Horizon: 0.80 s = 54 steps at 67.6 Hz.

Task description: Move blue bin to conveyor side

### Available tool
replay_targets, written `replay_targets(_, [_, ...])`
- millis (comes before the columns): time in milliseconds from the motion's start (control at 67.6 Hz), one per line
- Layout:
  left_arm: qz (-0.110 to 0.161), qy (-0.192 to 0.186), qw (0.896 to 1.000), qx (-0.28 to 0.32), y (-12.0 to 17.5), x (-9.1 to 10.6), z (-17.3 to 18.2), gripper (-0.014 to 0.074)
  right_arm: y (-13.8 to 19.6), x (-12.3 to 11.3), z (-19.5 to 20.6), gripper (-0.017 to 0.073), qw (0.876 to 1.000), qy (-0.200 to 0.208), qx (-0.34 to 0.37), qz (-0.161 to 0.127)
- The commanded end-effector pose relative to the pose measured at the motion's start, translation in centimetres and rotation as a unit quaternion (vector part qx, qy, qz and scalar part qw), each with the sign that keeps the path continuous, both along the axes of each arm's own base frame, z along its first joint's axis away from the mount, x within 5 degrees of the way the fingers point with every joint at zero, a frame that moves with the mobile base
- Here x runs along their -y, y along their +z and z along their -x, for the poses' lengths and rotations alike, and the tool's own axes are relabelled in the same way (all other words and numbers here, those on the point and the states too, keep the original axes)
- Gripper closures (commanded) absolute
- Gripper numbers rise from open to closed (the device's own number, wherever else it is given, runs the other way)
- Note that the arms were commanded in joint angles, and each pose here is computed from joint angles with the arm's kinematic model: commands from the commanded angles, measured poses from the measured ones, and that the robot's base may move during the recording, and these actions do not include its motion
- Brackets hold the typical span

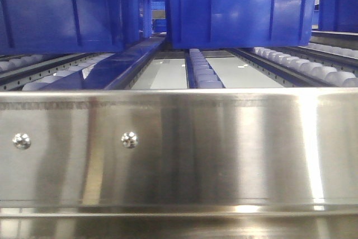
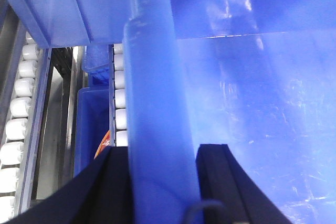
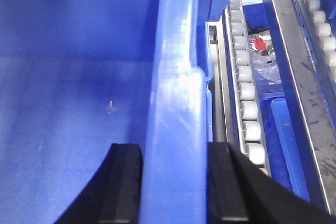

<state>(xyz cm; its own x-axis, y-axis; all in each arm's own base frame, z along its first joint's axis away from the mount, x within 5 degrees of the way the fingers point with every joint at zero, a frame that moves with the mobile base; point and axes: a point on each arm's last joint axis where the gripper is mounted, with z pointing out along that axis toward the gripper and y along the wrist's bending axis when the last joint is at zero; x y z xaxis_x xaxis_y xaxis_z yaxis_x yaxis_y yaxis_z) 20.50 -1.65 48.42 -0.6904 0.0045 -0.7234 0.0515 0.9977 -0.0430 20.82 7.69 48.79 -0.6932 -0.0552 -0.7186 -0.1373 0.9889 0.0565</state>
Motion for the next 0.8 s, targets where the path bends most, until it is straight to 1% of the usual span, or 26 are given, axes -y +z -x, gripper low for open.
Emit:
replay_targets(0, [0.032,-0.026,0.998,0.053,1.43,0.83,0.60,0.0603,1.65,0.09,0.46,0.0638,0.998,0.012,0.064,-0.021])
replay_targets(621, [0.032,-0.026,0.998,0.053,1.43,0.83,0.60,0.0603,1.65,0.09,0.46,0.0638,0.998,0.012,0.064,-0.021])
replay_targets(784, [0.033,-0.026,0.997,0.062,1.55,0.83,0.51,0.0603,1.65,0.09,0.46,0.0638,0.998,0.012,0.064,-0.021])
